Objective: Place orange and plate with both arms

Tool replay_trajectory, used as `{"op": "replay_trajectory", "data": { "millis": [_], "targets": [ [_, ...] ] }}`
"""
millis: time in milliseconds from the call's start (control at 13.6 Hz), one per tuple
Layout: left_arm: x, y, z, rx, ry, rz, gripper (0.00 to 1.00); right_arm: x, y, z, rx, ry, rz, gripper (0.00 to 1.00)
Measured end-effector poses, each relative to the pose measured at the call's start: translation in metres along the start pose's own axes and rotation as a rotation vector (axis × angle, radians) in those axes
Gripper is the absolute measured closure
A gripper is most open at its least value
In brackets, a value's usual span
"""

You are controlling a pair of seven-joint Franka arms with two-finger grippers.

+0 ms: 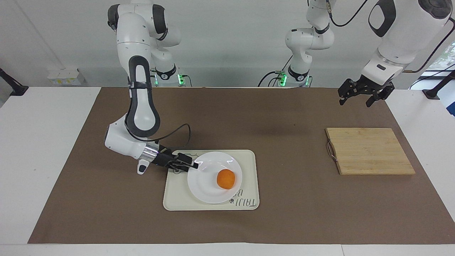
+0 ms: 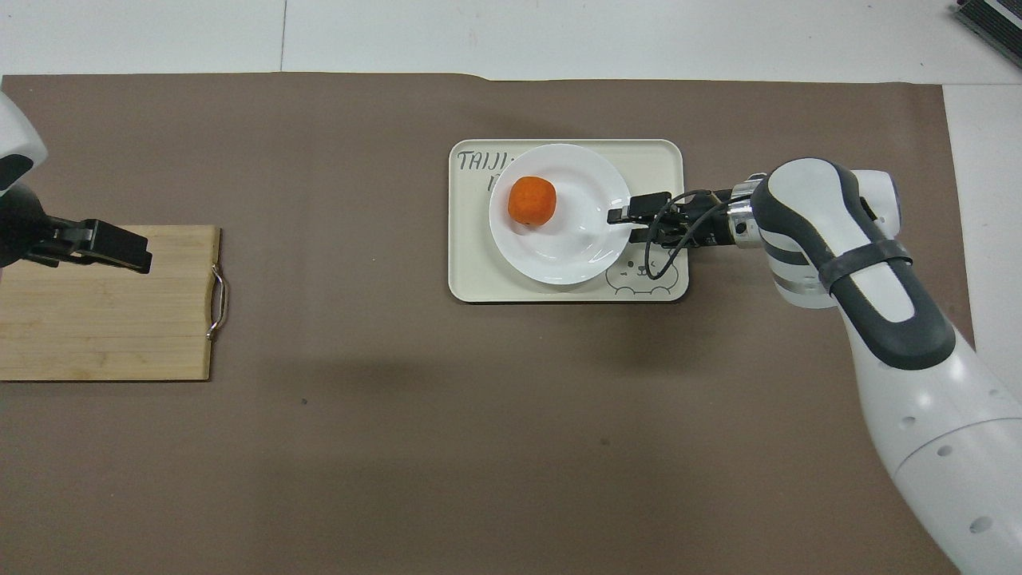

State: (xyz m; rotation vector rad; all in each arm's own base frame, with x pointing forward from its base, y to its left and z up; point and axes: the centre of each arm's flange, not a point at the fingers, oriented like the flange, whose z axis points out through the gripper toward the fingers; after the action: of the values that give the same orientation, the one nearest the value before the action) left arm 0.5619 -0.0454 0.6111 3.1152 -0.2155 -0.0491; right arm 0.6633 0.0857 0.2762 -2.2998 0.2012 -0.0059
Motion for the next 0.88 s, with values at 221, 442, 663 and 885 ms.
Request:
{"op": "replay_trajectory", "data": {
  "millis": [221, 442, 663, 885],
  "targets": [
    [0.0, 0.0, 0.0, 0.0, 0.0, 0.0, 0.0, 0.003, -0.009, -0.013, -0.093, -0.01, -0.08, 0.0],
    [0.0, 0.0, 0.0, 0.0, 0.0, 0.0, 0.0, 0.007, -0.018, -0.033, -0.195, -0.012, -0.125, 0.0],
    [0.0, 0.0, 0.0, 0.0, 0.0, 0.0, 0.0, 0.008, -0.036, -0.058, -0.37, 0.009, -0.148, 0.0],
    [0.0, 0.0, 0.0, 0.0, 0.0, 0.0, 0.0, 0.002, -0.063, -0.093, -0.535, 0.045, -0.152, 0.0]
  ]
}}
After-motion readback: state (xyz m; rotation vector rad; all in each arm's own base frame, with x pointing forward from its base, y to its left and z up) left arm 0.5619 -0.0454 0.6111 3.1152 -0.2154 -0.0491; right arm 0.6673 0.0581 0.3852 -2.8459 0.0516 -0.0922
